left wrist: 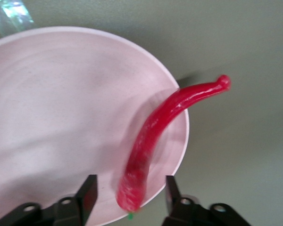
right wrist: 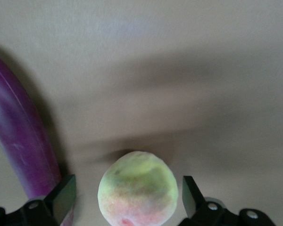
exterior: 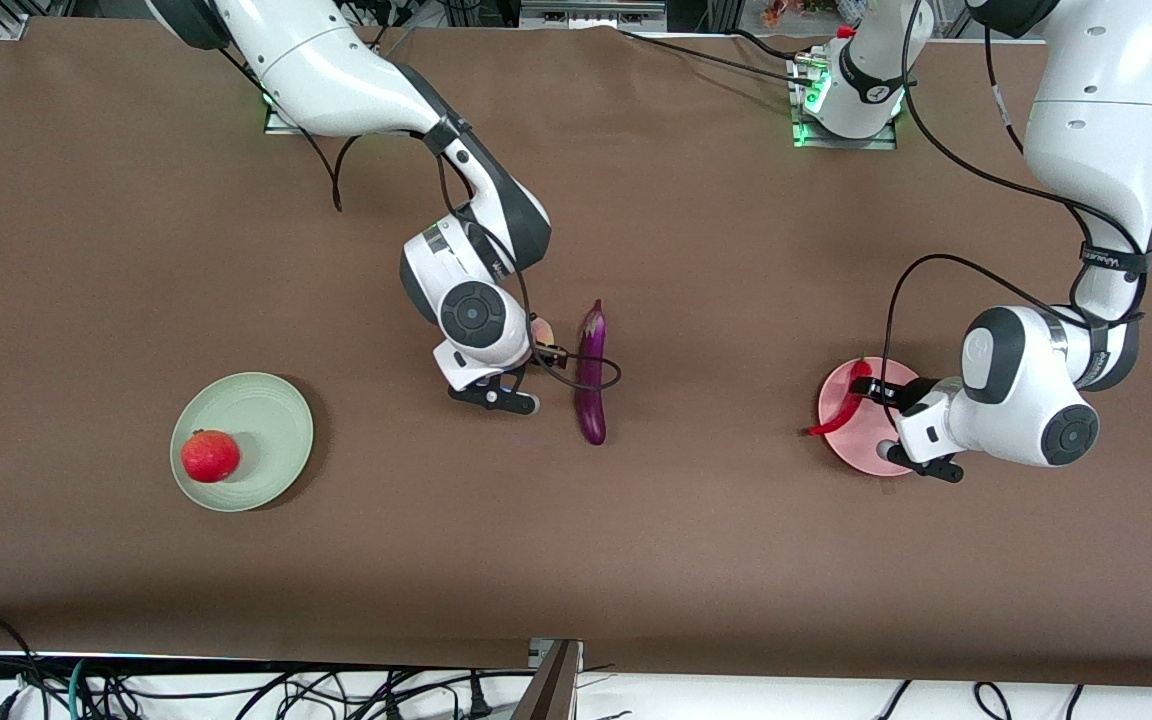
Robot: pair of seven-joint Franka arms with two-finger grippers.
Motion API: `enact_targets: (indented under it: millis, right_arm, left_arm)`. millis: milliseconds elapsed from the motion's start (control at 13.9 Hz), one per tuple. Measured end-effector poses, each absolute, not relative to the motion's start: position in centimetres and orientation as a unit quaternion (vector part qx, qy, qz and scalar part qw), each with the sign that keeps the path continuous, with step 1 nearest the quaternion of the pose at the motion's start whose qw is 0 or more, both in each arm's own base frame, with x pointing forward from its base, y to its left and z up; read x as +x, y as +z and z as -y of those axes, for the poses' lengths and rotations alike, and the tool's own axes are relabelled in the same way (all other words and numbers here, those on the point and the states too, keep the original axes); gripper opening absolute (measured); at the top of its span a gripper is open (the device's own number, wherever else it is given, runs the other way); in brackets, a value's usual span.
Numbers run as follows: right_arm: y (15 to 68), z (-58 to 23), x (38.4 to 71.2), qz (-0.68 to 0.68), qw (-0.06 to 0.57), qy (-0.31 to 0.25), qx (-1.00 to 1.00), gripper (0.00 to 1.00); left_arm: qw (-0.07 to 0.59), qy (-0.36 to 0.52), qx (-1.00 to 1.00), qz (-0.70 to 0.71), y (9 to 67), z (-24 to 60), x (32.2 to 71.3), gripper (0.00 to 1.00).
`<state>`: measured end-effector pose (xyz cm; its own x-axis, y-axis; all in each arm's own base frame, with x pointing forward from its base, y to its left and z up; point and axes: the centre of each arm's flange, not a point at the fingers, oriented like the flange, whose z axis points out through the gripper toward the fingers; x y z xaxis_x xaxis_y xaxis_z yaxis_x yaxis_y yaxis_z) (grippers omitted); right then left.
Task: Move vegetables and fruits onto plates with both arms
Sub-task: 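Place the chili on the pink plate while the right gripper reaches the peach, then grasp the peach with the right gripper while the left gripper grasps the eggplant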
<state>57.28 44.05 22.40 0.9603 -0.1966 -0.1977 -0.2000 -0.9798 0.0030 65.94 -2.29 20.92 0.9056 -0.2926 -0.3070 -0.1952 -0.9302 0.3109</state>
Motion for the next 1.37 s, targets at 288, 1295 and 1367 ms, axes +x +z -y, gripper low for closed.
enact_targets:
  millis: [288,1295,1367]
  right_arm:
    - [20.6,-44.9,55.6,-0.089,-0.004,0.111,-0.99,1.0]
    - [25.7,-30.1,64.1,-0.014,0.003,0.136,-0.991,0.88]
    - [26.1,-26.5,65.5,0.001,0.011,0.139,-0.99,0.88]
  left_arm:
    - [0.16,-0.167,0.964,0.133,26.1,10.1,66.9,1.0]
    - [0.194,-0.126,0.971,-0.054,21.3,40.1,58.7,0.99]
    - [0.194,-0.124,0.972,-0.055,21.1,40.0,58.8,0.96]
